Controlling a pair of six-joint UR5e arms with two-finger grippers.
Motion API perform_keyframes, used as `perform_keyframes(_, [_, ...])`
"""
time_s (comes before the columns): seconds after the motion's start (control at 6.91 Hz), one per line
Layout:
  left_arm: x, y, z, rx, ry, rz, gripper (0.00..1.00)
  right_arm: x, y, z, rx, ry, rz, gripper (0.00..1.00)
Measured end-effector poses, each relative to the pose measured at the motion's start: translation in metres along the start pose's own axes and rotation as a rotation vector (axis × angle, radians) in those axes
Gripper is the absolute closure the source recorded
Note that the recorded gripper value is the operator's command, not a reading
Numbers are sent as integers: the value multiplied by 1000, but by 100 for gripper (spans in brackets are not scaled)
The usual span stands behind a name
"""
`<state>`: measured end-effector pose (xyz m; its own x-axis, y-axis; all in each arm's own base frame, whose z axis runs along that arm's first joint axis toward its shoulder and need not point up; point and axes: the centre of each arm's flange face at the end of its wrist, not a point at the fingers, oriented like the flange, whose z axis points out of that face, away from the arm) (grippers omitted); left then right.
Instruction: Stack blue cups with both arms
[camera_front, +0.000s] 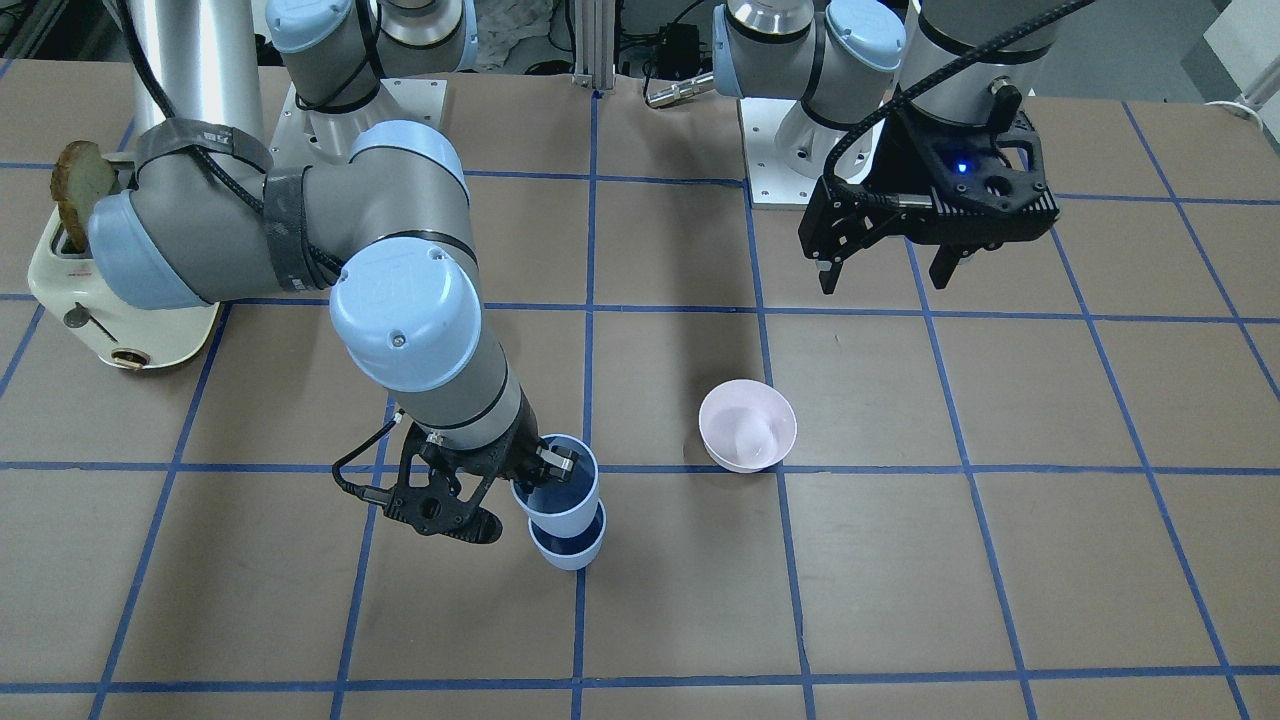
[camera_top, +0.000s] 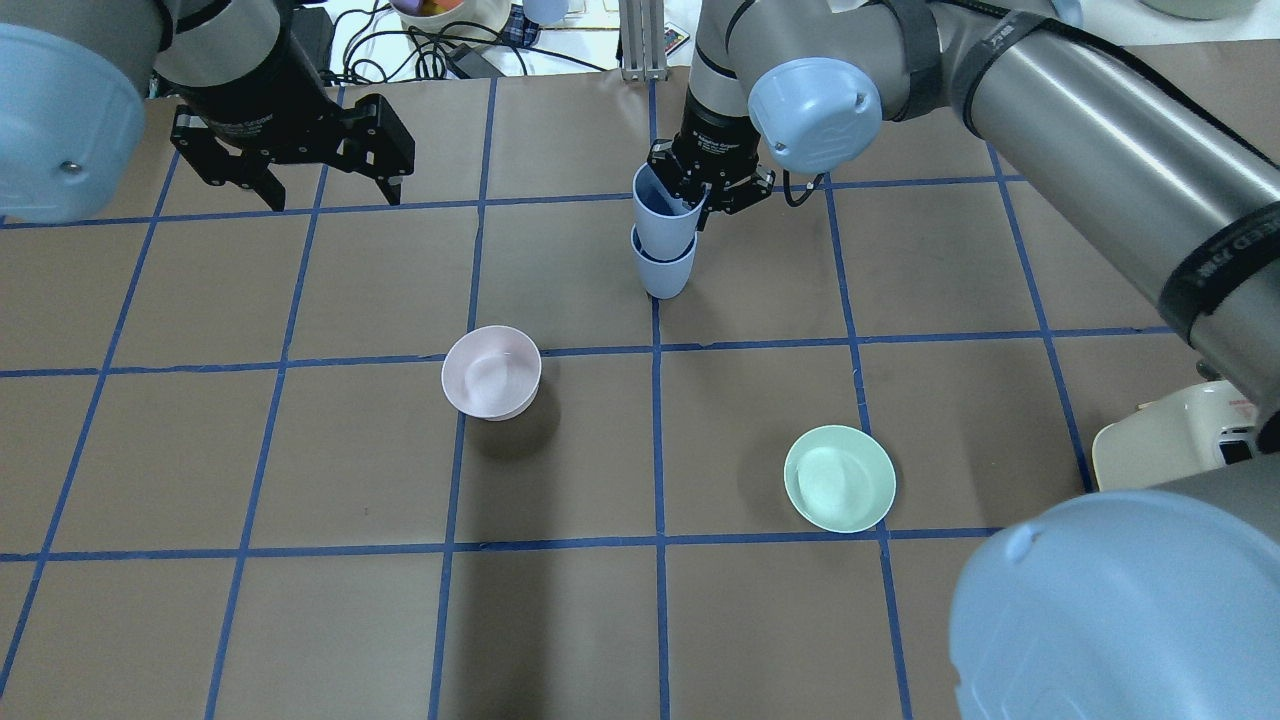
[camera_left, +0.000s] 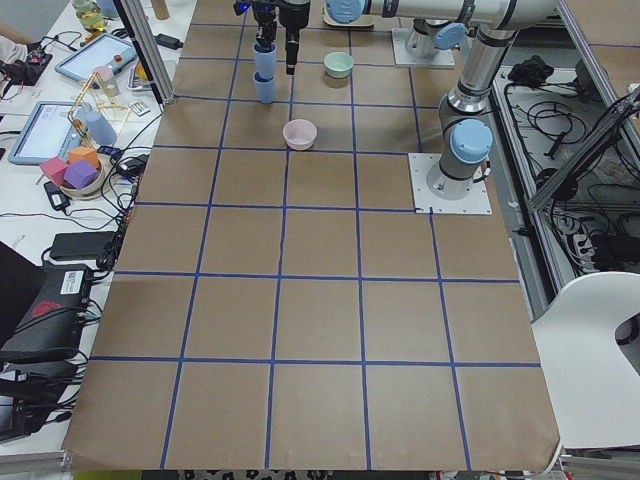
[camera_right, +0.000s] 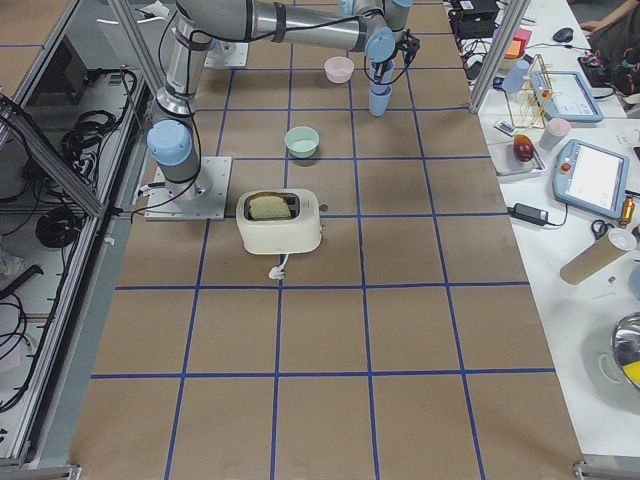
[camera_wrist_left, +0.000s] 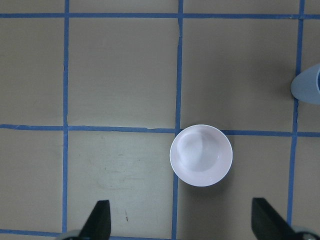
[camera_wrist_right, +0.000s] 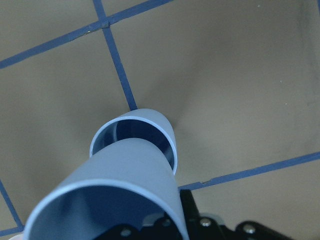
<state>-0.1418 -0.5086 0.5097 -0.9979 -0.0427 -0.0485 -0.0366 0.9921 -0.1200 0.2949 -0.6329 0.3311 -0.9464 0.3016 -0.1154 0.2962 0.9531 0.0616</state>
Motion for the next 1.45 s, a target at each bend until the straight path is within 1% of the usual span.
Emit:
perform_keyframes(0.14, [0, 1, 0, 0, 0, 0, 0, 0, -1, 3, 1, 0, -2, 1])
perform_keyframes(0.58, [0, 1, -1, 0, 0, 0, 0, -2, -5, -6, 49, -16, -5, 0])
perform_keyframes(0.72, [0, 2, -1, -1, -1, 1, 0, 2, -4, -16, 59, -18, -6, 0])
perform_keyframes(0.87, [0, 2, -1, -1, -1, 1, 0, 9, -1, -32, 66, -8, -7, 0])
perform_keyframes(1.01, [0, 2, -1, -3, -1, 1, 0, 20, 5, -52, 75, 25, -15, 0])
perform_keyframes(1.16, [0, 2, -1, -3, -1, 1, 0, 34, 12, -71, 79, 68, -66, 0])
perform_keyframes(1.3, [0, 2, -1, -3, -1, 1, 0, 52, 15, -86, 63, 100, -130, 0])
perform_keyframes(1.45, [0, 2, -1, -3, -1, 1, 0, 77, 14, -105, 40, 117, -162, 0])
